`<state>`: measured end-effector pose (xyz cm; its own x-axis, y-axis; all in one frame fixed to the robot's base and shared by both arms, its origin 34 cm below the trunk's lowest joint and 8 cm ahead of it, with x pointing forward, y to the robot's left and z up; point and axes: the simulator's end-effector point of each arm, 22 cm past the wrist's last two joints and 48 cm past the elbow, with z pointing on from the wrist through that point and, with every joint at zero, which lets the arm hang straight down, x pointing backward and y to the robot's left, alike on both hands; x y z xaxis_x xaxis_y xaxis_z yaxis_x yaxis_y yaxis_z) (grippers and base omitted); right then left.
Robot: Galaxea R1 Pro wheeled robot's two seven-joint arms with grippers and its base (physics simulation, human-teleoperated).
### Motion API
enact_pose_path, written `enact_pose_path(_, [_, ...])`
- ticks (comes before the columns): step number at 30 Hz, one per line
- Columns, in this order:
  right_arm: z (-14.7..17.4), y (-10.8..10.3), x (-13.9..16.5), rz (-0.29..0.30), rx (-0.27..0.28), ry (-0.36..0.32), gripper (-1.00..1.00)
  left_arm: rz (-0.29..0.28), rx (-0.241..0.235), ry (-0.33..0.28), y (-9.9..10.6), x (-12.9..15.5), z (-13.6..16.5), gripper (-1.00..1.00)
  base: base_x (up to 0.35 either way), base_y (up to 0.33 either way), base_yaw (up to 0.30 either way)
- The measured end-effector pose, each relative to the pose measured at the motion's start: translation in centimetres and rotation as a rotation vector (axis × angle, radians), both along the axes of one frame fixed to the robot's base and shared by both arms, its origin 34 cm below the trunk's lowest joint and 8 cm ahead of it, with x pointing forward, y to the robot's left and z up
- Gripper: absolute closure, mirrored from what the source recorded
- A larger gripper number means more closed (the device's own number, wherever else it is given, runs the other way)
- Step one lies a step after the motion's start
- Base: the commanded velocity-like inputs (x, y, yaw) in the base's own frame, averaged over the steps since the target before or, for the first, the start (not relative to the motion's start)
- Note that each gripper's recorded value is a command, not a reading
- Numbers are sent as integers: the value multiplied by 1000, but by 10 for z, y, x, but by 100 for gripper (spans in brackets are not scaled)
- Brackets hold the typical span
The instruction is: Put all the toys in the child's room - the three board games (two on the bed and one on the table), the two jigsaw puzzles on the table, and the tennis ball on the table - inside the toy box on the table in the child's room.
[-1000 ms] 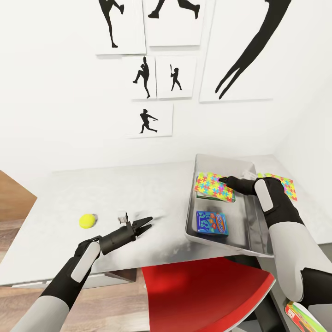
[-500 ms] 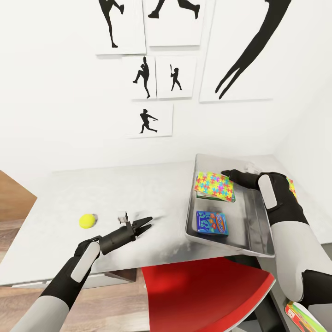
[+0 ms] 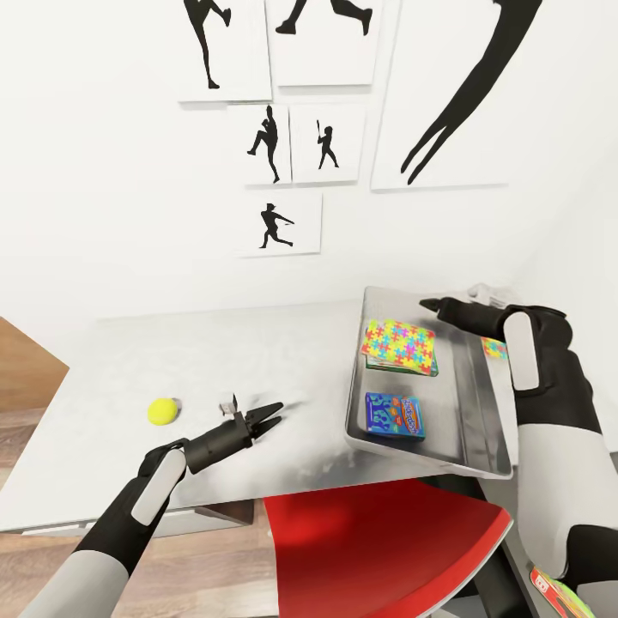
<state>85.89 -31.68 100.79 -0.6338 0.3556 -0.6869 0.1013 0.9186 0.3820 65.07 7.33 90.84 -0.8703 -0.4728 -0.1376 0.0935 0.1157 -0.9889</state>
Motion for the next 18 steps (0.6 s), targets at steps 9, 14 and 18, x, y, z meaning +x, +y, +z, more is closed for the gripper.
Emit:
enact_pose_path(9, [-4,0,-8,4,-3,7,-100,1,-1,-2,0,1,1,-100,-22,0,0])
enact_pose_path(14, [-5,-1,-9,0,-1,8,-100,2,-2,-3,0,1,1,-100,-177,0,0])
enact_pose_path(18, [-4,-2,-10,-1,0,8,-100,2,-2,-6,0,1,2,-100,-261,0,0])
